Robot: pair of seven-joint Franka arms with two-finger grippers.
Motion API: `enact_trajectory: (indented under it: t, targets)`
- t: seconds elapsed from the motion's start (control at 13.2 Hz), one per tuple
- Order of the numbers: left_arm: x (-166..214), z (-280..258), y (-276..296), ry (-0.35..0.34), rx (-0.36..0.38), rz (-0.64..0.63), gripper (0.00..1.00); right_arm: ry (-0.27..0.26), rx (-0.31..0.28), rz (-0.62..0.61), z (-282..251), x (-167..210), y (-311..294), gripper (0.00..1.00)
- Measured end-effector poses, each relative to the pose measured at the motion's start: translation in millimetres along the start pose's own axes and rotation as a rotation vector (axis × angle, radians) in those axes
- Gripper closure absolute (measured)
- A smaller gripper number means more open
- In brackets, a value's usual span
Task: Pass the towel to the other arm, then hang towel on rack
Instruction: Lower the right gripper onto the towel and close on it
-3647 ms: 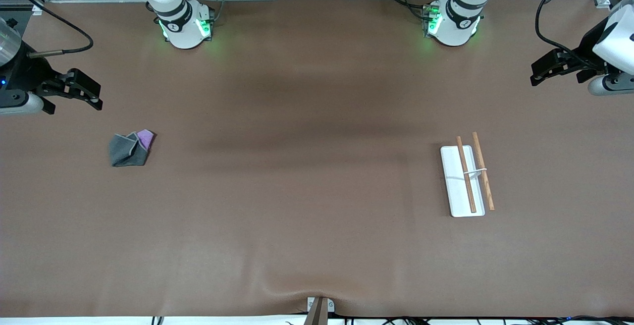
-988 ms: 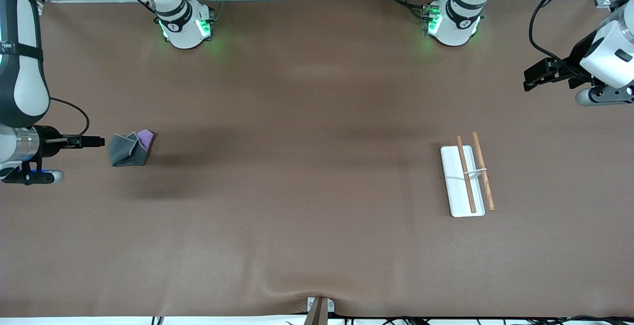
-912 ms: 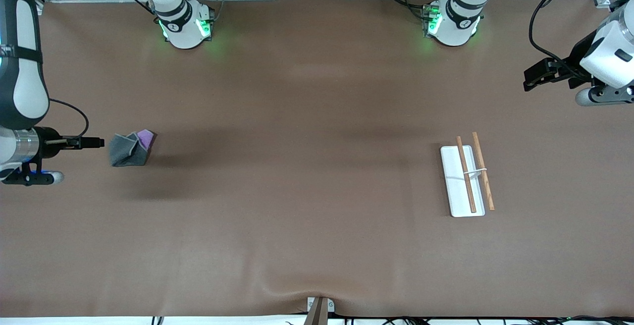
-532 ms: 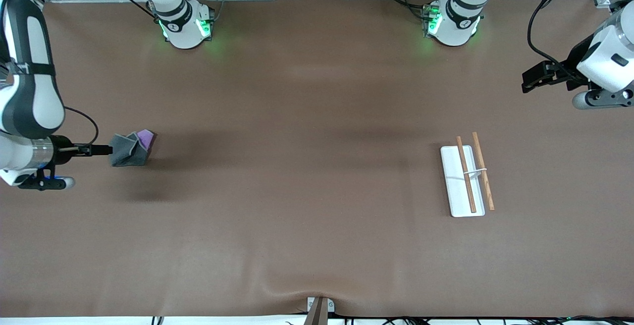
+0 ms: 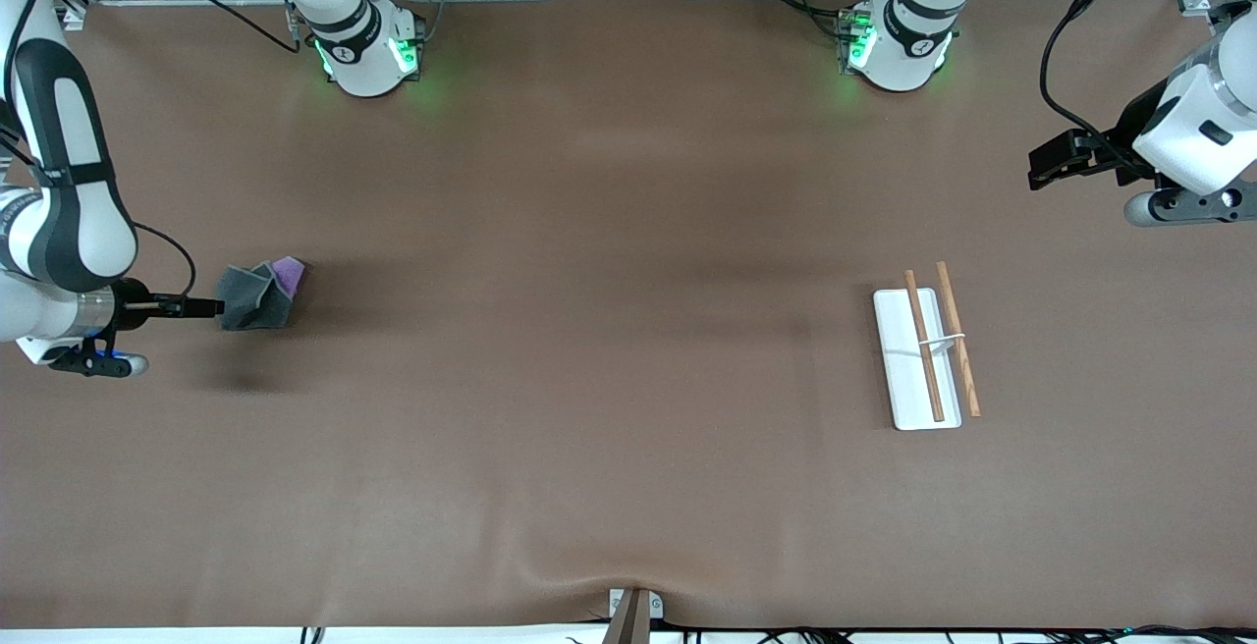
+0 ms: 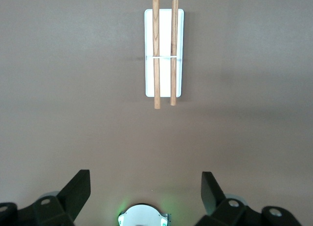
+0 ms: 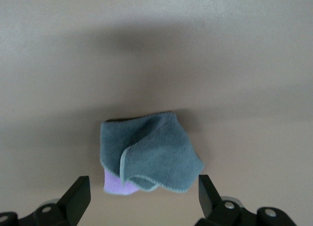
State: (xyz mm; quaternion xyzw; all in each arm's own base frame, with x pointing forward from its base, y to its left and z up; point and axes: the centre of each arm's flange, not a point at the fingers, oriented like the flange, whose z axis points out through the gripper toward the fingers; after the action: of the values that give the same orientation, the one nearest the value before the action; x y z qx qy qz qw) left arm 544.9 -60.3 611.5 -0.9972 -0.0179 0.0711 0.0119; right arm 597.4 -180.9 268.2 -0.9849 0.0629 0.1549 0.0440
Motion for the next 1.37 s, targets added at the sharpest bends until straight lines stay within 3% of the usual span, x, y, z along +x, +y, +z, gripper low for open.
enact_trajectory:
  t: [0.68,1.37]
  targets:
    - [2,3,0,-0.006,0.0,0.0,0.0,-0.033,0.015,0.042,61,9,6,0.23]
    - [3,4,0,-0.008,0.0,0.0,0.0,-0.066,0.018,0.12,78,3,-5,0.3]
